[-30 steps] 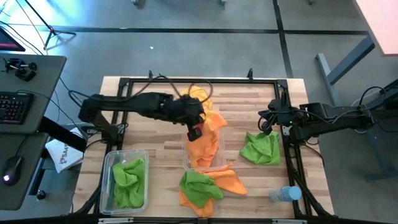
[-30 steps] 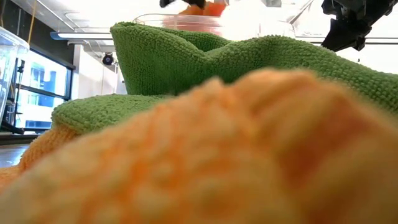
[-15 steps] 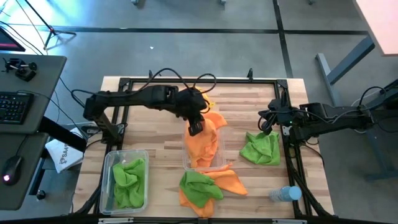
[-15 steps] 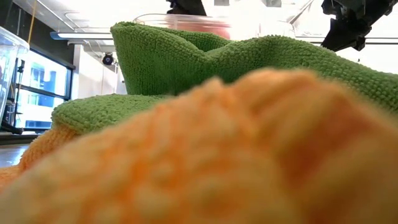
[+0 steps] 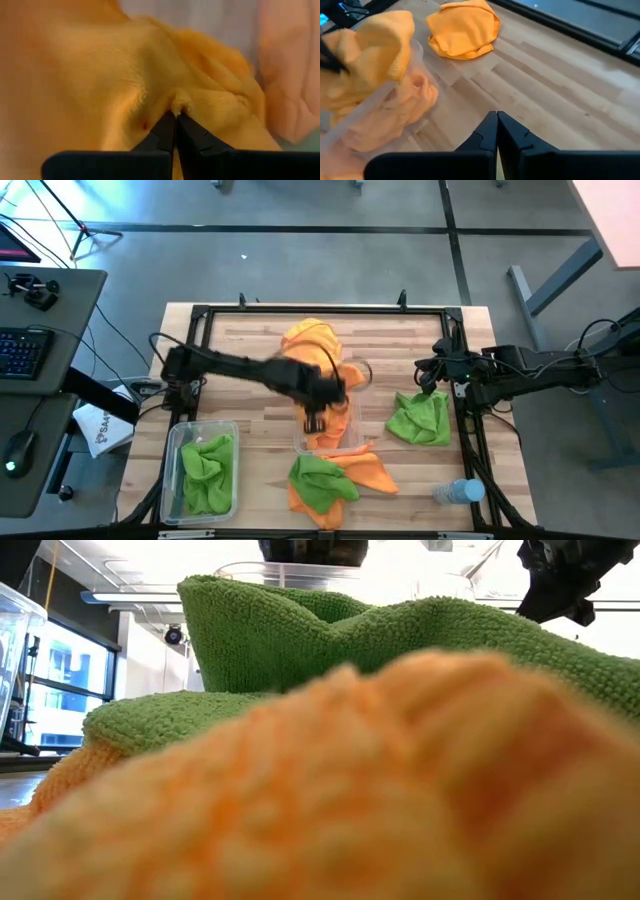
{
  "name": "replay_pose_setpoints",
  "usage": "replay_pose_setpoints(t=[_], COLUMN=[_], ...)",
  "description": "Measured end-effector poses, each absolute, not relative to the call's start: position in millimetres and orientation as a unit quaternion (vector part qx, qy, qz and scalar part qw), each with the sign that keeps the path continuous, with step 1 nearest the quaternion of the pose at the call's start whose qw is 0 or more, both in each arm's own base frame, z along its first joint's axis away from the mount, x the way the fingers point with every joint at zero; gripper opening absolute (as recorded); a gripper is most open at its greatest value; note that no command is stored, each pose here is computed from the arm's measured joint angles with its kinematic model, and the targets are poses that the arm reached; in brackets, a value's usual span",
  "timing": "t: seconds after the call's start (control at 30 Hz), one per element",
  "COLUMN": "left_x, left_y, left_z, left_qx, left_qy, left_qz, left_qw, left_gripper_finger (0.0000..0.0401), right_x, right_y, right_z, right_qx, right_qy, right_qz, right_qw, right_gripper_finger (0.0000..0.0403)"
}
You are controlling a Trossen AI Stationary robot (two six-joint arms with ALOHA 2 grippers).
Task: Sort microfiber towel by color & place in baskets
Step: Put the yellow microfiber towel into the right transparent bin
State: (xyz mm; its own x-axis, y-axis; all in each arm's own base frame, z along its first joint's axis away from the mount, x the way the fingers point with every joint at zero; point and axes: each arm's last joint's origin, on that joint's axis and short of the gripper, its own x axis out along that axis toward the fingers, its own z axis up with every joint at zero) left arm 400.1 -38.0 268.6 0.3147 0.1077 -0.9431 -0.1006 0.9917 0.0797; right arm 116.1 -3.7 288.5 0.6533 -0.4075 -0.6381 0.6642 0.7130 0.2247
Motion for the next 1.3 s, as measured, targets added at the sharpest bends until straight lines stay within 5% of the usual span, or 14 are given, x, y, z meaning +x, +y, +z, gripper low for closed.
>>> replay_pose_setpoints(t=[0.27, 1.3], left_x=[418, 433], left_y=[-61, -45], left_z=[227, 186], left_qx=[-0.013, -0.212], left_qy=[0.614, 0.586], left_qz=[-0.005, 0.167], left_qw=[0.789, 0.764], left_gripper_finger=[0.0000, 0.0025], right_x=[116, 117], right_y=[-3, -1], right_z=[288, 287], right_qx=[0.240, 0.227], right_qy=[0.285, 0.314], right_qz=[-0.299, -0.252], right_qw=[0.878, 0.887], right_gripper_finger=[0.0000, 0.0000])
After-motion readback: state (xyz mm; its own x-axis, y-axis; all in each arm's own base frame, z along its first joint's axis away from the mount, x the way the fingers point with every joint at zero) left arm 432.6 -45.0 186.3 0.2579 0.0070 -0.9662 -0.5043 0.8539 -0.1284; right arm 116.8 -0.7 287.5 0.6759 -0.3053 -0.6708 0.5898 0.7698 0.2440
